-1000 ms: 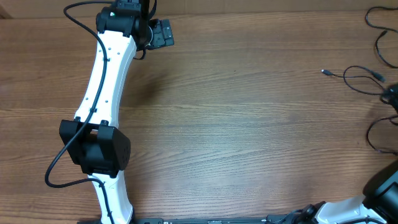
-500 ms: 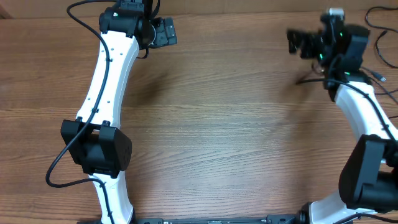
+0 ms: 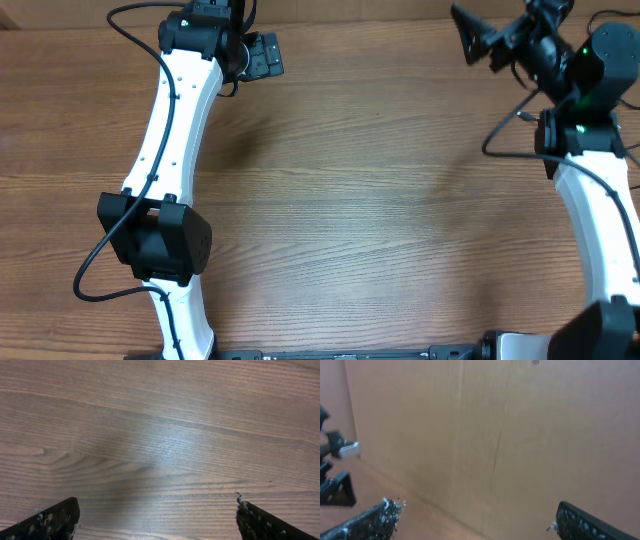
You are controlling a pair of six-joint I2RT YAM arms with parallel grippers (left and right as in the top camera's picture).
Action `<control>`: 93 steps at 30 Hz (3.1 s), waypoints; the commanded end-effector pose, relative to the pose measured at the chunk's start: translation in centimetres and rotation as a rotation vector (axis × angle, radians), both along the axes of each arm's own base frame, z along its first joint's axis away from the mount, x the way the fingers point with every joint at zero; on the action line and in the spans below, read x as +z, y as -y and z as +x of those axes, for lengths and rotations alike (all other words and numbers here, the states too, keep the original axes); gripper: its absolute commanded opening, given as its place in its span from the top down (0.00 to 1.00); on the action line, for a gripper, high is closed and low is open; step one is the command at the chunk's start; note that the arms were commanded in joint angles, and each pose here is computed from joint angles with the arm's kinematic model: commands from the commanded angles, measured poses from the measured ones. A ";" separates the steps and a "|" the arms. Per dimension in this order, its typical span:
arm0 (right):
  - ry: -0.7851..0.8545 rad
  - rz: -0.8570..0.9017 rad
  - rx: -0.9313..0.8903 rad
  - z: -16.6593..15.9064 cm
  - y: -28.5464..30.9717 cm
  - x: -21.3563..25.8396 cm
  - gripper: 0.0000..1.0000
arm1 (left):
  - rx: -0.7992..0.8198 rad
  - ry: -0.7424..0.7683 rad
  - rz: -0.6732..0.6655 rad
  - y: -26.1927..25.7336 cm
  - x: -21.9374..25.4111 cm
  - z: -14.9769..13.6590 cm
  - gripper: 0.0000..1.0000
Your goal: Untangle cables
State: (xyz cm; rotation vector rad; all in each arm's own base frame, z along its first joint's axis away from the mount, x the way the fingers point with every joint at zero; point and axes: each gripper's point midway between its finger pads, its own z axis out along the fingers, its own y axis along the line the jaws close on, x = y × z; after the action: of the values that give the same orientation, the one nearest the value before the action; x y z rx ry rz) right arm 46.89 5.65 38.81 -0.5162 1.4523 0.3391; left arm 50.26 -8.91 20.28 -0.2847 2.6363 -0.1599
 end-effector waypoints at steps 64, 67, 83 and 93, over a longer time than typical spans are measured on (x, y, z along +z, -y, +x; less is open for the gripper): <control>-0.149 0.132 -0.454 -18.0 5.6 -21.7 0.00 | -0.064 -0.105 0.020 0.6 -1.3 -2.3 0.00; -0.335 0.114 -0.489 -18.7 5.9 -26.2 0.00 | -0.064 -0.105 0.019 0.6 -1.3 -2.3 0.00; -0.776 0.005 -0.685 -23.8 8.4 -36.1 0.00 | -0.064 -0.105 0.020 0.6 -1.3 -2.3 0.00; -0.788 0.003 -0.685 -23.9 8.4 -36.4 0.00 | -0.064 -0.105 0.020 0.6 -1.3 -2.3 0.00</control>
State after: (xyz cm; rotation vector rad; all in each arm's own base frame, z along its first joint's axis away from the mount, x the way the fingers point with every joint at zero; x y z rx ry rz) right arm 22.81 -2.49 2.12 0.1666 2.2887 -0.0139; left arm 47.89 -9.04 19.17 -0.2402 2.7451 -0.1365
